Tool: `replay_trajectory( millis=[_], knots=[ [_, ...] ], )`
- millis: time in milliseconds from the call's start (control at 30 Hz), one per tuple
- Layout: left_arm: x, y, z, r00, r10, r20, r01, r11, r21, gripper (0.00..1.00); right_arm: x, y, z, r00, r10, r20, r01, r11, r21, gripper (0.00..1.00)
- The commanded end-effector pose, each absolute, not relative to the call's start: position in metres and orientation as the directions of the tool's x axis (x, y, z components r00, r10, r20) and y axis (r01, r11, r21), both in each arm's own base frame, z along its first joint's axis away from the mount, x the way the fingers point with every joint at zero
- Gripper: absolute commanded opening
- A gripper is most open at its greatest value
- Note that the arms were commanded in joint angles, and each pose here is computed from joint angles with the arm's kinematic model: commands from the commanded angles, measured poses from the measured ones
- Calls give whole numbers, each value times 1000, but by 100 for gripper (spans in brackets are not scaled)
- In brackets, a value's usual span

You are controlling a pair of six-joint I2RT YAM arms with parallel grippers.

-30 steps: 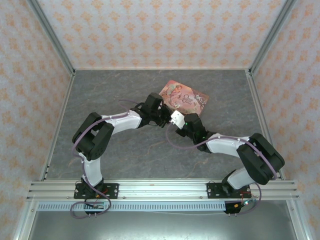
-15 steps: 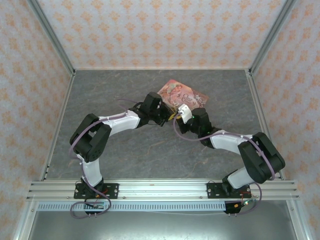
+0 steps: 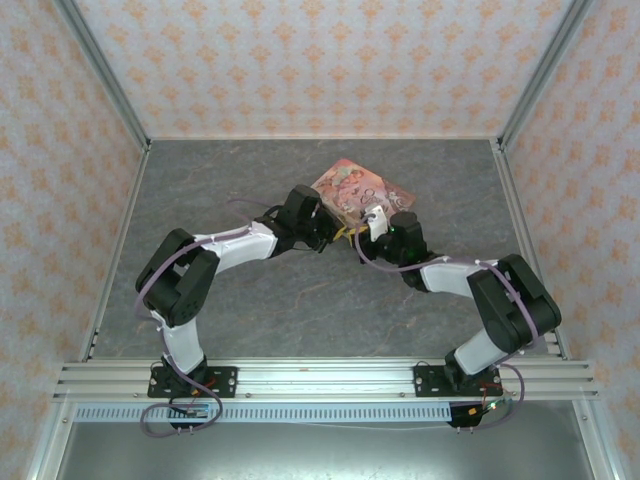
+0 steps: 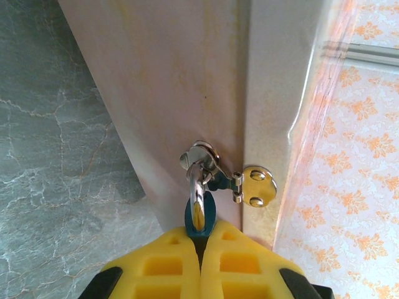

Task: Unlock the padlock with the key

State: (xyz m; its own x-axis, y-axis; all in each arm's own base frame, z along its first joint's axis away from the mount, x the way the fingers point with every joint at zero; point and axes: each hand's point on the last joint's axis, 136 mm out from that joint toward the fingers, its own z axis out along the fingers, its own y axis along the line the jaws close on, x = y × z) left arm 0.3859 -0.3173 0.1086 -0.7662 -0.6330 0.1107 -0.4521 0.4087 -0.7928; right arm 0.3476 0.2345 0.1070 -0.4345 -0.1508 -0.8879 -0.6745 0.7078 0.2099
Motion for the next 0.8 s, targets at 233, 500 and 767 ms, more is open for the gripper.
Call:
replay_trajectory(
  millis=[233,500,767],
  knots=[
    [371,-329,144,-818,-567,98,-369,386,-845,0,372,225,125,-445,9,-895,-618,720,315,0],
    [372,-327,140,-807,-581,100,-379,382,-843,0,364,208,120,-415,-76,-906,-598,773,209,13],
    [375,-327,142,-803,-588,94,-377,380,-845,0,342,195,108,-435,-84,-897,-576,791,205,29]
  ],
)
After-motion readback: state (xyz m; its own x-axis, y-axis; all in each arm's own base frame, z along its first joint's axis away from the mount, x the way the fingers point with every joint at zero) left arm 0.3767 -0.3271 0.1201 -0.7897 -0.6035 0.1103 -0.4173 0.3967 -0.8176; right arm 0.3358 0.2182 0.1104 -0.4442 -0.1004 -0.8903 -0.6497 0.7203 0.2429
